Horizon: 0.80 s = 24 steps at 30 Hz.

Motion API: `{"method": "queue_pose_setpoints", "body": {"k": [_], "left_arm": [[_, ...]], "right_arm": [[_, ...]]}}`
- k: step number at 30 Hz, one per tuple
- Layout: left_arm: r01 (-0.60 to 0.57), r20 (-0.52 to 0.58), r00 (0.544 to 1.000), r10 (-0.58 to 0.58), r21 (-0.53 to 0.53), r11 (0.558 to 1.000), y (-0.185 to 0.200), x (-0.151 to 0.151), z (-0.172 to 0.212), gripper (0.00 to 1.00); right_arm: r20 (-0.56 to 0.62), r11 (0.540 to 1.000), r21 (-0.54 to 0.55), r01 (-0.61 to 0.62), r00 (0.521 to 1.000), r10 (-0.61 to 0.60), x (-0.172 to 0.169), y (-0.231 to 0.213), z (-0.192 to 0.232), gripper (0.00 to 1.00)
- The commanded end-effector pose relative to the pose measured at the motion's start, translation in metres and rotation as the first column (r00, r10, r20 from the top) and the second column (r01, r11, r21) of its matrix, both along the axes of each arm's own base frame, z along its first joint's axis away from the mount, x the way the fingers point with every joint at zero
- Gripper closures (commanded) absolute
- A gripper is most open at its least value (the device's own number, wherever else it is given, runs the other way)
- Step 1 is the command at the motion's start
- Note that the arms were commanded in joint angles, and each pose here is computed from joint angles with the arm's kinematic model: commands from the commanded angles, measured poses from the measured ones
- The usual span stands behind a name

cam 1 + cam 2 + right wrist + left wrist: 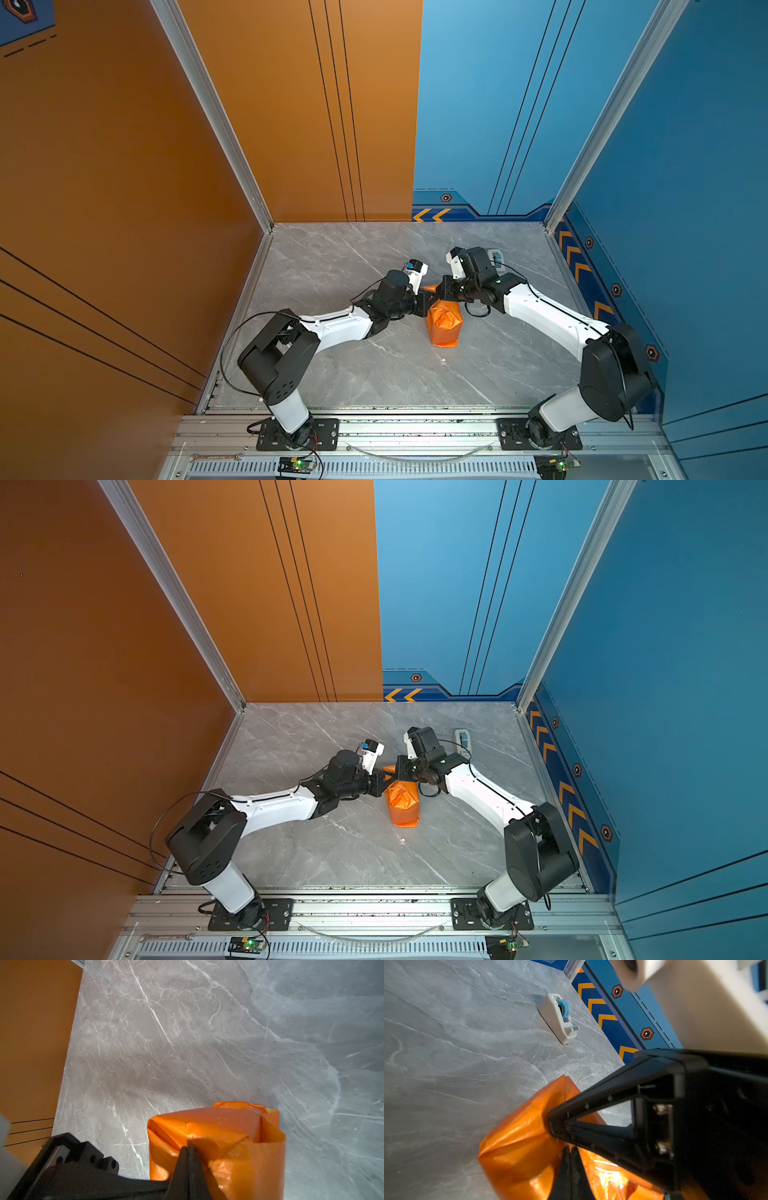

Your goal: Wrap the gift box in paper

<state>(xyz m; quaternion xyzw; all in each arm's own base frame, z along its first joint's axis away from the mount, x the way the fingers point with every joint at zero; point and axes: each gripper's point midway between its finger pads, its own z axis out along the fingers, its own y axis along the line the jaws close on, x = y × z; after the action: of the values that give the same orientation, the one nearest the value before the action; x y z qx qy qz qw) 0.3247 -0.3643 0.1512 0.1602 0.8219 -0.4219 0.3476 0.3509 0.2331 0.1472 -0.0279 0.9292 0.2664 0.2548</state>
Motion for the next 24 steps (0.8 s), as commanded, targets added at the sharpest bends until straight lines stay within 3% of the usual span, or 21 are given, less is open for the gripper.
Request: {"method": "queue_pose_setpoints", "body": {"k": [1,3,4,6,8,11,13,17,18,20,24], "left_arm": [[0.017,-0.098,0.995,-0.004,0.134,0.991,0.010,-0.016,-0.040,1.00],[0.020,-0.076,0.997,-0.011,0.119,0.993,0.007,-0.013,-0.025,0.94],[0.024,-0.060,0.998,-0.018,0.109,0.994,0.005,-0.012,-0.014,0.86],[0.027,-0.024,0.999,-0.025,0.092,0.995,0.003,-0.009,0.007,0.76],[0.021,0.024,0.999,-0.022,0.073,0.997,0.002,-0.005,0.035,0.66],[-0.002,0.075,0.997,-0.001,0.035,0.999,0.007,-0.001,0.069,0.49],[-0.029,0.098,0.995,0.027,0.017,0.999,0.015,0.000,0.084,0.43],[-0.139,0.097,0.986,0.134,0.043,0.989,0.043,0.002,0.087,0.42],[-0.163,0.070,0.985,0.158,0.079,0.983,0.052,0.000,0.071,0.42],[-0.168,0.030,0.986,0.166,0.097,0.981,0.059,-0.005,0.052,0.43],[-0.120,-0.056,0.991,0.124,0.078,0.990,0.048,-0.017,0.021,0.44]], "right_arm": [[-0.119,0.993,-0.102,0.064,0.990,-0.076,-0.008,-0.030,-0.040,1.00],[-0.084,0.997,-0.052,0.050,0.995,-0.054,-0.005,-0.023,-0.024,1.00],[-0.050,0.999,-0.013,0.033,0.998,-0.033,-0.003,-0.016,-0.009,0.98],[0.026,0.999,0.050,0.006,1.000,-0.007,0.000,-0.006,0.022,0.85],[0.099,0.995,0.097,-0.012,0.995,0.002,0.000,-0.002,0.053,0.78],[0.148,0.991,0.131,0.003,0.989,-0.023,-0.004,-0.012,0.079,0.74],[0.135,0.990,0.134,0.039,0.989,-0.057,-0.008,-0.027,0.080,0.73],[0.026,0.984,0.084,0.156,0.987,-0.159,-0.017,-0.066,0.042,0.73],[-0.010,0.983,0.061,0.174,0.985,-0.174,-0.021,-0.073,0.030,0.74],[-0.081,0.982,0.008,0.191,0.979,-0.190,-0.030,-0.082,0.004,0.77],[-0.166,0.986,0.001,0.166,0.972,-0.164,-0.037,-0.074,-0.029,0.84]]}}
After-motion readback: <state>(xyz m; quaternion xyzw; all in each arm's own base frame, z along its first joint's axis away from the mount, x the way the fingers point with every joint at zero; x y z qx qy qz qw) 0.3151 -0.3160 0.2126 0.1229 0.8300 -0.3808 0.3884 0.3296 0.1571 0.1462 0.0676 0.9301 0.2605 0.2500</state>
